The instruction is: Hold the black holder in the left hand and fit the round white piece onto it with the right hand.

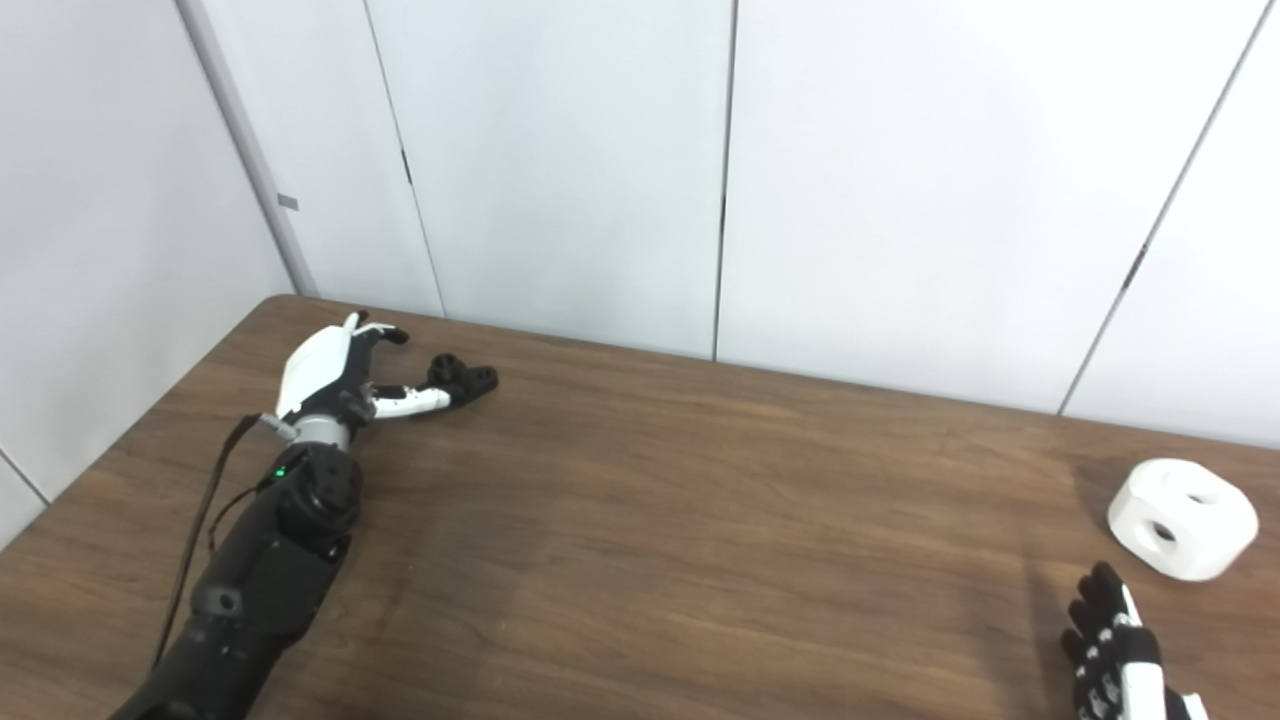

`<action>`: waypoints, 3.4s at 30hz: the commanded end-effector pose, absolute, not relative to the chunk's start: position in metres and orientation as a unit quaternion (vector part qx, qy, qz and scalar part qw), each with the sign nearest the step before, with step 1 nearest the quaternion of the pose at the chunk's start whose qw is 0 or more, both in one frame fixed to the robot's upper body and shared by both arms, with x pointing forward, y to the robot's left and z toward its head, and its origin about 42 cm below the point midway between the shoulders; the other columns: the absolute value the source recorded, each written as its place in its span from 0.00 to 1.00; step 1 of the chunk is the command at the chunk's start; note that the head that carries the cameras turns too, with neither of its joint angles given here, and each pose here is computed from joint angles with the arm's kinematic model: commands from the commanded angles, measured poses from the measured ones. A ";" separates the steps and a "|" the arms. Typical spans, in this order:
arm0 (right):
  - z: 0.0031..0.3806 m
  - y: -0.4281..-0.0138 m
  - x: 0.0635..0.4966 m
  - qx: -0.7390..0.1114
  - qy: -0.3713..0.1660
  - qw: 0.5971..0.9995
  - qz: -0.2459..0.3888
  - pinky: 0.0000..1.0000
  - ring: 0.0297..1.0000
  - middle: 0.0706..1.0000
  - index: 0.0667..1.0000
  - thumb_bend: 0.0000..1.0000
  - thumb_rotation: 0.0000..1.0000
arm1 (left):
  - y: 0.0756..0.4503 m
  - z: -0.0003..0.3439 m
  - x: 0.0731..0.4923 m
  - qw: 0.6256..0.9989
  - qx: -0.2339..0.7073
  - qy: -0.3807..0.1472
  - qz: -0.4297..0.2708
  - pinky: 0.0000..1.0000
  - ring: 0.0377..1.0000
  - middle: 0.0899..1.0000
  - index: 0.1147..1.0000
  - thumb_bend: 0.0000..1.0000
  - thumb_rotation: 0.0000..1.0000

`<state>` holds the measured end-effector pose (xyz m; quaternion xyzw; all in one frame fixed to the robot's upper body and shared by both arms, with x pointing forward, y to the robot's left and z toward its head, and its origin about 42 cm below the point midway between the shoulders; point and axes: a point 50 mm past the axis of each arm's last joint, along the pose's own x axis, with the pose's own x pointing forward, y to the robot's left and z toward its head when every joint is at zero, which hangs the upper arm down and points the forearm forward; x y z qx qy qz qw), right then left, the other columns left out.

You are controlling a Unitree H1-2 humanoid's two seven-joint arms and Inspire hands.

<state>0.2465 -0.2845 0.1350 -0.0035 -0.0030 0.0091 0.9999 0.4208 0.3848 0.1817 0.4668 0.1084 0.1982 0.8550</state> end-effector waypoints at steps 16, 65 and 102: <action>0.152 -0.279 0.244 -0.004 -0.030 1.000 0.006 1.00 1.00 1.00 1.00 0.55 1.00 | 0.395 0.205 0.448 0.840 0.495 0.117 0.191 1.00 1.00 0.99 0.77 0.95 0.37; 0.153 -0.278 0.238 0.003 -0.025 1.000 0.003 1.00 1.00 1.00 1.00 0.51 1.00 | 0.397 0.183 0.446 0.827 0.517 0.155 0.159 1.00 1.00 0.92 0.65 0.90 0.30; 0.157 -0.278 0.237 0.011 -0.030 0.999 -0.002 1.00 1.00 1.00 1.00 0.55 1.00 | 0.392 0.158 0.444 0.863 0.472 0.136 0.117 0.92 0.94 0.80 0.42 0.52 0.04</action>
